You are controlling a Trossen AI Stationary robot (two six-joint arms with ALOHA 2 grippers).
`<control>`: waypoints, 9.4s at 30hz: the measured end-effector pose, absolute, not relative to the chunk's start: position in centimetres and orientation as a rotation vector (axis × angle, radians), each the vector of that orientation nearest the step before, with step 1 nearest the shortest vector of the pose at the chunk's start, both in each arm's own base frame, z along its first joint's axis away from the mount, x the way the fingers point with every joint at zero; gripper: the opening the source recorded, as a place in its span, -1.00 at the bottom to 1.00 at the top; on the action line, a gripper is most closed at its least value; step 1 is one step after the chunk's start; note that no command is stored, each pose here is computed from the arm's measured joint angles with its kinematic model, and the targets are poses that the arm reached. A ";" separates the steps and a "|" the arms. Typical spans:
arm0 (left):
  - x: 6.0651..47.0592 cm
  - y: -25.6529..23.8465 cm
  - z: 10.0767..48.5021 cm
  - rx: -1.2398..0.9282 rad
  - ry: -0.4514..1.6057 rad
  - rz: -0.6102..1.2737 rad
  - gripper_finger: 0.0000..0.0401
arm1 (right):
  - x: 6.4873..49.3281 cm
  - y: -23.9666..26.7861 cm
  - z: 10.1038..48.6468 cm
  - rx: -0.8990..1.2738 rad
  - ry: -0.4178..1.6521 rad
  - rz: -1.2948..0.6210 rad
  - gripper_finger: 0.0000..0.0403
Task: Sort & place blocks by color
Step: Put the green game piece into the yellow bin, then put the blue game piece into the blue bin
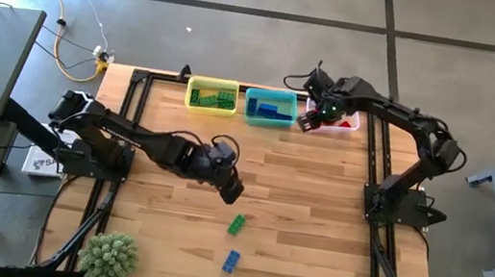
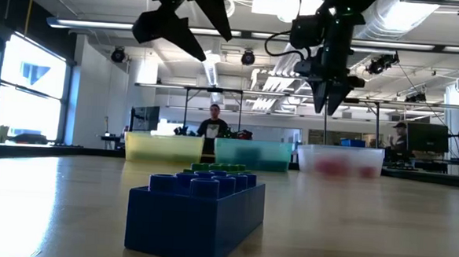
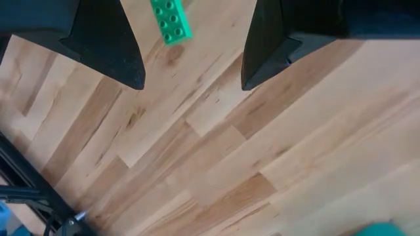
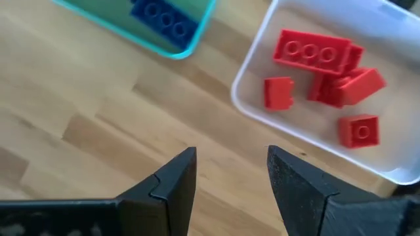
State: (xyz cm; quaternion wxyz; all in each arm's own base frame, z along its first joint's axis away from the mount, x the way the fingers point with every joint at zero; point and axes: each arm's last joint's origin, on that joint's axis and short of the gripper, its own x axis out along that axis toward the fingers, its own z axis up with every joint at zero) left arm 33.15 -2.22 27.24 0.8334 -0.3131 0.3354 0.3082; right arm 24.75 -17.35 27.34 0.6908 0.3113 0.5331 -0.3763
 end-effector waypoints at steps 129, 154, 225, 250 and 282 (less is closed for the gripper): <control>30.6 18.4 23.5 -0.422 0.858 0.956 -0.44 | 27.4 -15.7 27.7 0.532 1.107 -0.689 -0.14; 26.1 26.1 18.9 -0.664 0.957 1.106 -0.44 | 29.2 -16.5 28.8 0.222 0.942 -0.409 -0.14; 25.3 7.7 31.1 -0.514 0.999 0.555 0.13 | 34.6 4.8 30.0 0.147 0.789 0.231 0.09; 27.3 3.5 29.8 -0.606 0.997 0.653 0.13 | 34.3 14.4 27.8 -0.001 0.783 0.445 0.09; 28.8 2.8 27.2 -0.746 1.081 0.755 0.13 | 39.3 18.3 17.0 -0.495 0.633 0.795 0.09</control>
